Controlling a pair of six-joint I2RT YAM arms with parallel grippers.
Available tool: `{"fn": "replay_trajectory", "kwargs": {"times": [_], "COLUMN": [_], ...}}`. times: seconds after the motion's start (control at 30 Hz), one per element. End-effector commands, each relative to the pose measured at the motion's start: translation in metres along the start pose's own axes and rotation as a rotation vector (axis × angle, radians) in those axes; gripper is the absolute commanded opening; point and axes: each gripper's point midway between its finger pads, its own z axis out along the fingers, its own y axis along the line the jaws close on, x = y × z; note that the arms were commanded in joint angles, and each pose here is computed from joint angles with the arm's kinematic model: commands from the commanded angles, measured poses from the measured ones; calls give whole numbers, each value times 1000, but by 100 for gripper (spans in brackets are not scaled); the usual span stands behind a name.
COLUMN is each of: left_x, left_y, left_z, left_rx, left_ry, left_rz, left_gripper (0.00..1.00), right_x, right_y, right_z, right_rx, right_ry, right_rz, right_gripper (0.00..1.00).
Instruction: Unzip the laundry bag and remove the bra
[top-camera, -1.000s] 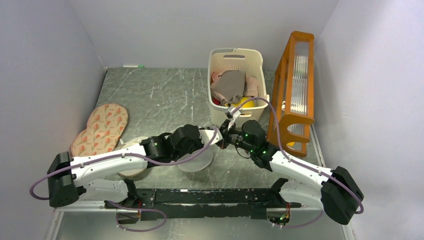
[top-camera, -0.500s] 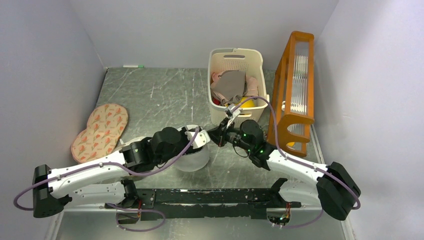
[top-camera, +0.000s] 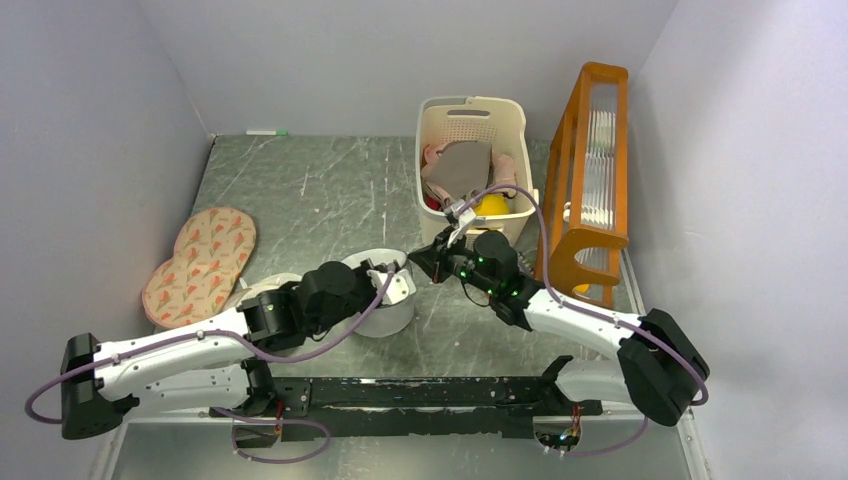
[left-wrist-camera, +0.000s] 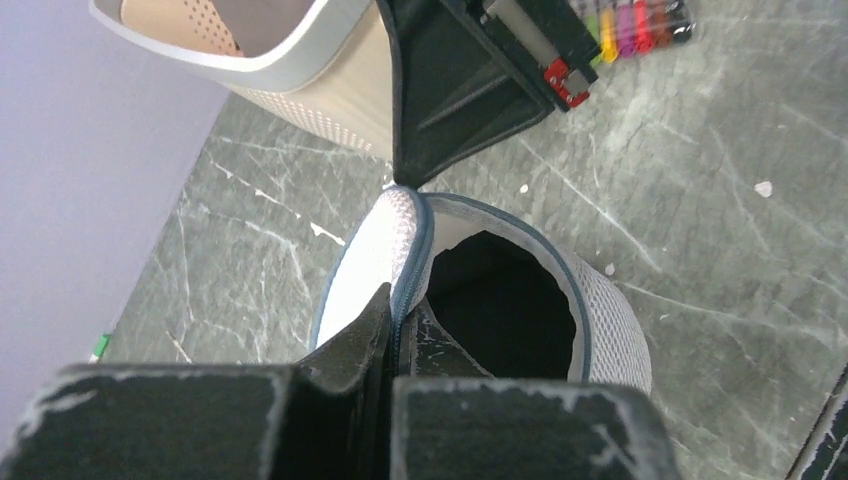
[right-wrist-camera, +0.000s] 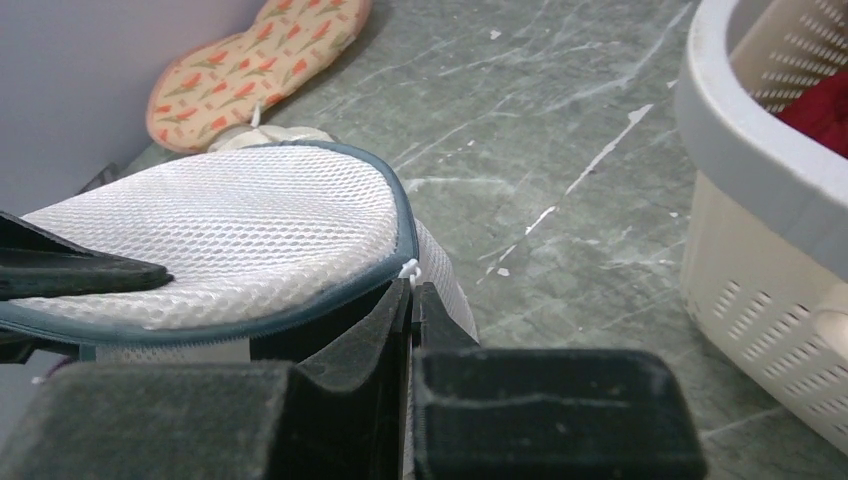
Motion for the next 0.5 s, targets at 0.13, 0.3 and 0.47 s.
{"fn": "replay_trajectory", "kwargs": {"times": [0.13,0.3,0.47], "left_x": [11,29,28], "left_y": [13,23,5], "left_z": [12,19,29], "left_rx": [-77,-169,-75], "left_ry": [126,232,257], "left_rz": [36,62,53], "left_gripper": [24,41,55], "right_x": [-14,-6,-7], "right_y": [4,12,21], "right_z": [-13,-18,-22], "right_rx": [-38,-77,-103], "right_ry": [-50,-30,-33], "right_rz": [-61,-33,-17], "right_gripper": [0,0,0]}}
